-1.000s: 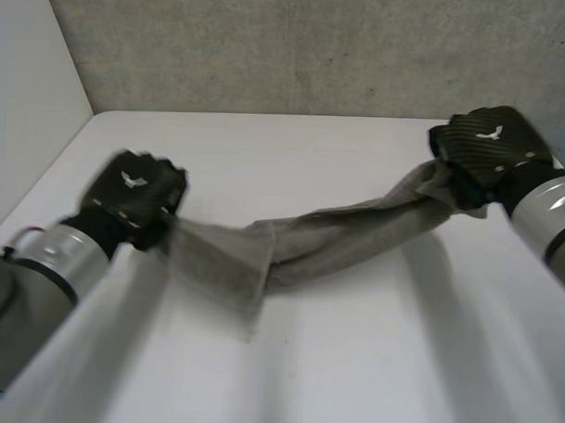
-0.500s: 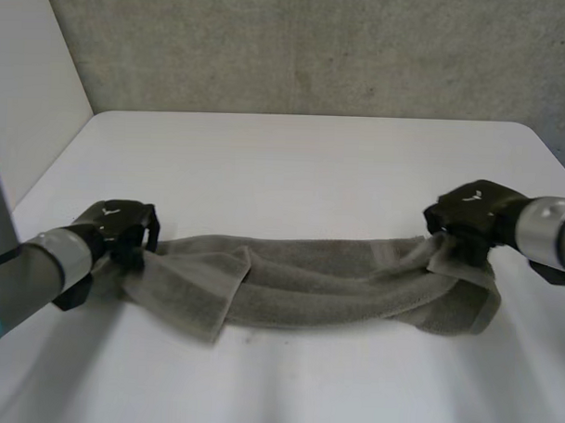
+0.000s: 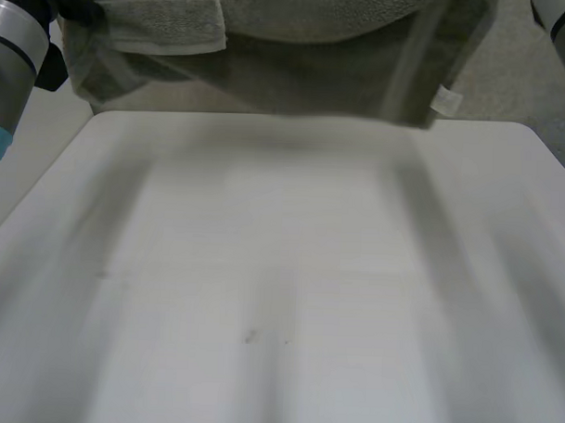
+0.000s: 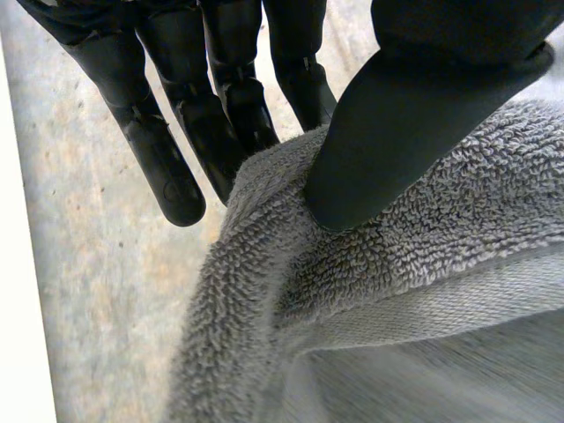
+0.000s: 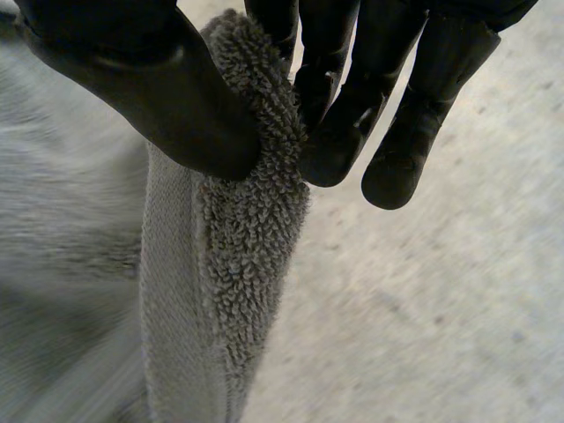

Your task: Fold the towel.

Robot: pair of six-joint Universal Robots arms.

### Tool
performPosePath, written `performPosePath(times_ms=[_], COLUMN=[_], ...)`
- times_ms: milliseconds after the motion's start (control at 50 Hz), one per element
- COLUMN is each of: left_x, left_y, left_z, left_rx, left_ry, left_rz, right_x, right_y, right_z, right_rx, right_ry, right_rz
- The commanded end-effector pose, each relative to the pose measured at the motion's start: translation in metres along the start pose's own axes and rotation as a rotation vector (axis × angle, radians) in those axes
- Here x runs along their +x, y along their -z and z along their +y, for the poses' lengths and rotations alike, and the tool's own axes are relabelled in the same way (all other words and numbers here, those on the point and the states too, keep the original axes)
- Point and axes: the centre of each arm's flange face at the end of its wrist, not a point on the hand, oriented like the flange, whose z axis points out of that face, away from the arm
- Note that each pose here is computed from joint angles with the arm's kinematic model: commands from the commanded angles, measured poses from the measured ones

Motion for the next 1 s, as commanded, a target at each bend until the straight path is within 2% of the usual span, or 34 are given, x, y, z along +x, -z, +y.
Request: performPosePath(times_ms=[20, 60, 100, 120, 200, 280, 320, 480, 560, 680, 720, 740, 780, 860, 900, 1000], left_x=[-0.007, -0.008, -0.011, -0.011, -0.026, -0.031, -0.037, -0.041, -0.038, -0.020, 0.000, 0.001, 0.028, 0.053, 0.069, 0.088], left_y=[0.022, 0.029, 0.043, 0.043, 0.066, 0.081, 0.093, 0.112, 0.112, 0.116, 0.120, 0.120, 0.129, 0.136, 0.139, 0.140], left_z=[0.058, 0.072, 0.105, 0.106, 0.154, 0.180, 0.195, 0.200, 0.183, 0.149, 0.135, 0.135, 0.128, 0.126, 0.128, 0.149], left_rx=[-0.183, -0.232, -0.327, -0.327, -0.470, -0.556, -0.619, -0.680, -0.648, -0.571, -0.531, -0.530, -0.507, -0.493, -0.485, -0.512], left_ry=[0.007, 0.010, 0.016, 0.016, 0.015, -0.026, -0.095, -0.244, -0.265, -0.279, -0.277, -0.277, -0.273, -0.243, -0.179, -0.119], left_rz=[-0.021, -0.023, -0.011, -0.011, -0.028, -0.030, -0.026, 0.017, 0.024, 0.054, 0.098, 0.098, 0.168, 0.224, 0.246, 0.207], right_x=[-0.035, -0.044, -0.060, -0.060, -0.082, -0.094, -0.103, -0.102, -0.098, -0.095, -0.097, -0.097, -0.098, -0.098, -0.100, -0.102], right_y=[0.035, 0.045, 0.066, 0.067, 0.105, 0.130, 0.150, 0.174, 0.177, 0.183, 0.187, 0.187, 0.189, 0.190, 0.192, 0.195], right_z=[0.052, 0.065, 0.090, 0.090, 0.123, 0.139, 0.149, 0.157, 0.153, 0.157, 0.160, 0.160, 0.162, 0.165, 0.166, 0.168], right_rx=[-0.261, -0.313, -0.412, -0.412, -0.567, -0.647, -0.706, -0.776, -0.773, -0.783, -0.781, -0.781, -0.776, -0.769, -0.766, -0.765], right_ry=[-0.024, -0.016, -0.003, -0.003, 0.005, 0.018, 0.027, 0.029, 0.027, 0.021, 0.022, 0.022, 0.024, 0.028, 0.031, 0.031], right_rz=[-0.186, -0.233, -0.315, -0.316, -0.416, -0.475, -0.521, -0.543, -0.530, -0.510, -0.507, -0.507, -0.502, -0.495, -0.493, -0.495])
